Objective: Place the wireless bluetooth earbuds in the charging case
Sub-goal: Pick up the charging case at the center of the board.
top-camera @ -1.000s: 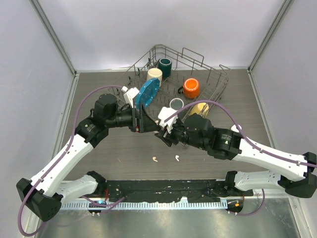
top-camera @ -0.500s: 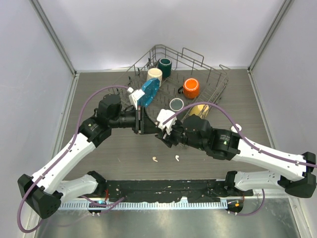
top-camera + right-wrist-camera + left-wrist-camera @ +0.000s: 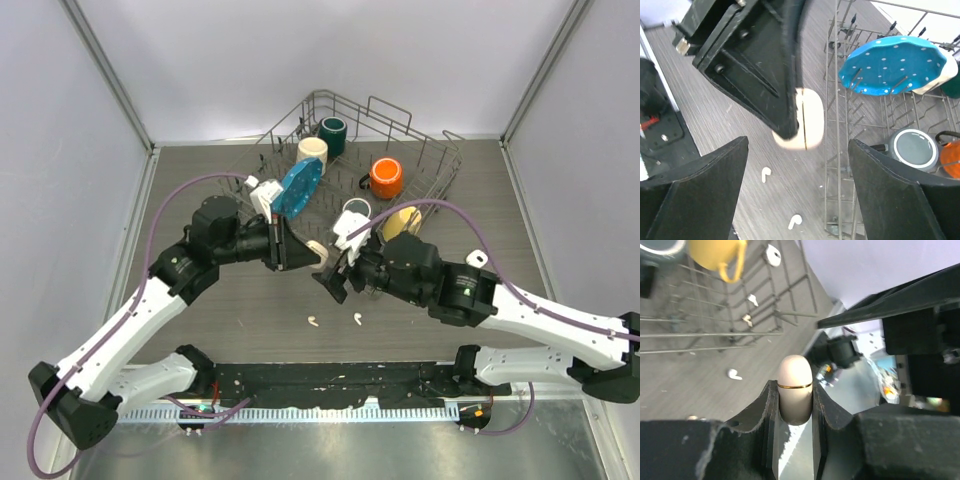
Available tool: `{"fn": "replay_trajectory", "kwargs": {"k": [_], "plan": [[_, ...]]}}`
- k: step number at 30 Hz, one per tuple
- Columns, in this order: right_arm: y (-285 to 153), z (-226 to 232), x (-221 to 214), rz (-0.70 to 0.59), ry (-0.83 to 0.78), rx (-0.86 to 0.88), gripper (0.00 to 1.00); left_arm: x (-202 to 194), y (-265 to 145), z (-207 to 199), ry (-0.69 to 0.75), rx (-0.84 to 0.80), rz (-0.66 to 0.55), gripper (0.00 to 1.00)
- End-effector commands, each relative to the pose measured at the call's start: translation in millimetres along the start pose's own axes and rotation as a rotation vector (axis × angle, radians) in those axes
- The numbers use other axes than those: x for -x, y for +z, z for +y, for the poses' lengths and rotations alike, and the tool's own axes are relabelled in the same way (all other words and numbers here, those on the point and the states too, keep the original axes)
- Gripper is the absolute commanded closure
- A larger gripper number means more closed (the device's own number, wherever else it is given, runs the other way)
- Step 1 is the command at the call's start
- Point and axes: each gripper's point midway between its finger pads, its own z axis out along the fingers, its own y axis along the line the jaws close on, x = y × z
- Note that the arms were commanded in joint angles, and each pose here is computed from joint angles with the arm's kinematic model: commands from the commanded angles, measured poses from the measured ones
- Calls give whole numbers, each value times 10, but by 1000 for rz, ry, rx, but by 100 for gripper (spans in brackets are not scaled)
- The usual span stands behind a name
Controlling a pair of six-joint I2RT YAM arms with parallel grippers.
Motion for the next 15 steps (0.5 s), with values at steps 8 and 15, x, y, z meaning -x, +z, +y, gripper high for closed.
{"fn": "replay_trajectory", "kwargs": {"k": [8,15], "plan": [[-445,-406,626,-245,631,-223,13,522,-605,197,309,194,-514,100],[-463,-525,724,-241,982,-142,18,583,-656,-8,470,85,-605,100]]}}
